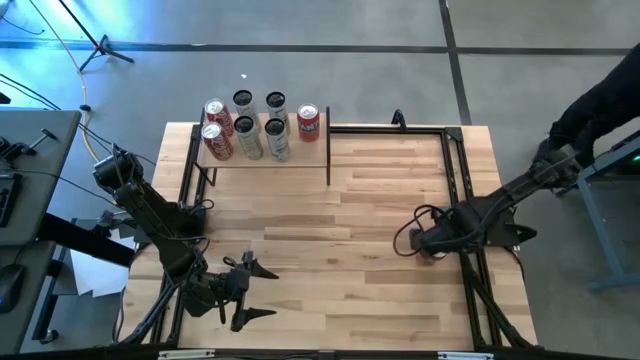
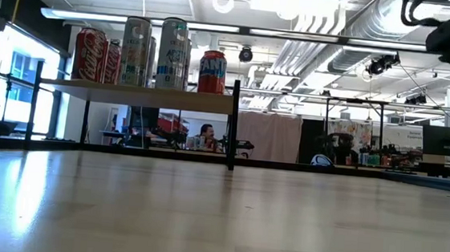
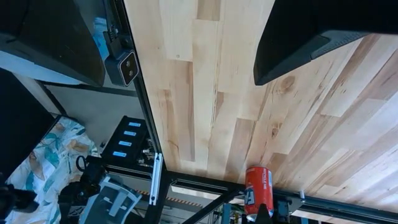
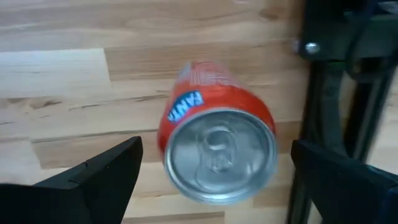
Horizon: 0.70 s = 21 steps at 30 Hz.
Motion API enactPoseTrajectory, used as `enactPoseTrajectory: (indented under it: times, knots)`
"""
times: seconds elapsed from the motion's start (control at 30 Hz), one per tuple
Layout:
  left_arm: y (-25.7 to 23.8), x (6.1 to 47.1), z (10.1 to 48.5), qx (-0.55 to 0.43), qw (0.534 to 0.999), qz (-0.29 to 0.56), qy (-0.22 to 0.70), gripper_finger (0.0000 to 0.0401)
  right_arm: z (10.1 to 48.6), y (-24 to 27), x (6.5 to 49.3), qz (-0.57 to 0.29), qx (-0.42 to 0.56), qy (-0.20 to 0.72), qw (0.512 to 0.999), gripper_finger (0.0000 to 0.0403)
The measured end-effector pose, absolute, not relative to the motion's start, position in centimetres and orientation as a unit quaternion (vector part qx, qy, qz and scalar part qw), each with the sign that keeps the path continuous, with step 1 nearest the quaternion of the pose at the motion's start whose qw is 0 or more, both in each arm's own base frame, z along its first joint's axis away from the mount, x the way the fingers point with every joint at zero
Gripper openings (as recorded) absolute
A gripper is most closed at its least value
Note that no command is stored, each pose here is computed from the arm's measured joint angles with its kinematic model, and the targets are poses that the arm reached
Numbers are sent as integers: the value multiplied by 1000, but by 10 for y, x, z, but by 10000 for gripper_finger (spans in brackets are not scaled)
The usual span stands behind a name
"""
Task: Place canned beverage on shelf
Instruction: Put the orange soda can on the shelf aligned with the other orange soda can
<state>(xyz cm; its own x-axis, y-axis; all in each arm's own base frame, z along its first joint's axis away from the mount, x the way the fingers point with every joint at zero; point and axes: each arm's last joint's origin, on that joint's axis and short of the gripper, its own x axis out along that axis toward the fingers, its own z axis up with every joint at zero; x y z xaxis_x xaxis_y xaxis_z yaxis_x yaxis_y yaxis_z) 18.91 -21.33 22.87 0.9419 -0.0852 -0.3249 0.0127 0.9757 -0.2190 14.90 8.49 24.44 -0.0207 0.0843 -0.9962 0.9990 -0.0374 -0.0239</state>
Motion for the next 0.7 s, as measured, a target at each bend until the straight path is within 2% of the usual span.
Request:
enactPoseTrajectory:
  times: [0.33,0.43,0.6,0.7]
  knots:
    - [-213,189,229,-108,980,-25,168,388,234,82,148,-478,535,514,470,388]
    - [-213,189,229,-108,980,-25,168,388,234,81,148,-480,532,507,478,362]
    - [-213,189,229,-108,980,-25,168,388,234,80,148,-483,533,498,485,285]
    - [-213,189,229,-108,979,-25,169,388,234,81,148,-487,537,494,481,275]
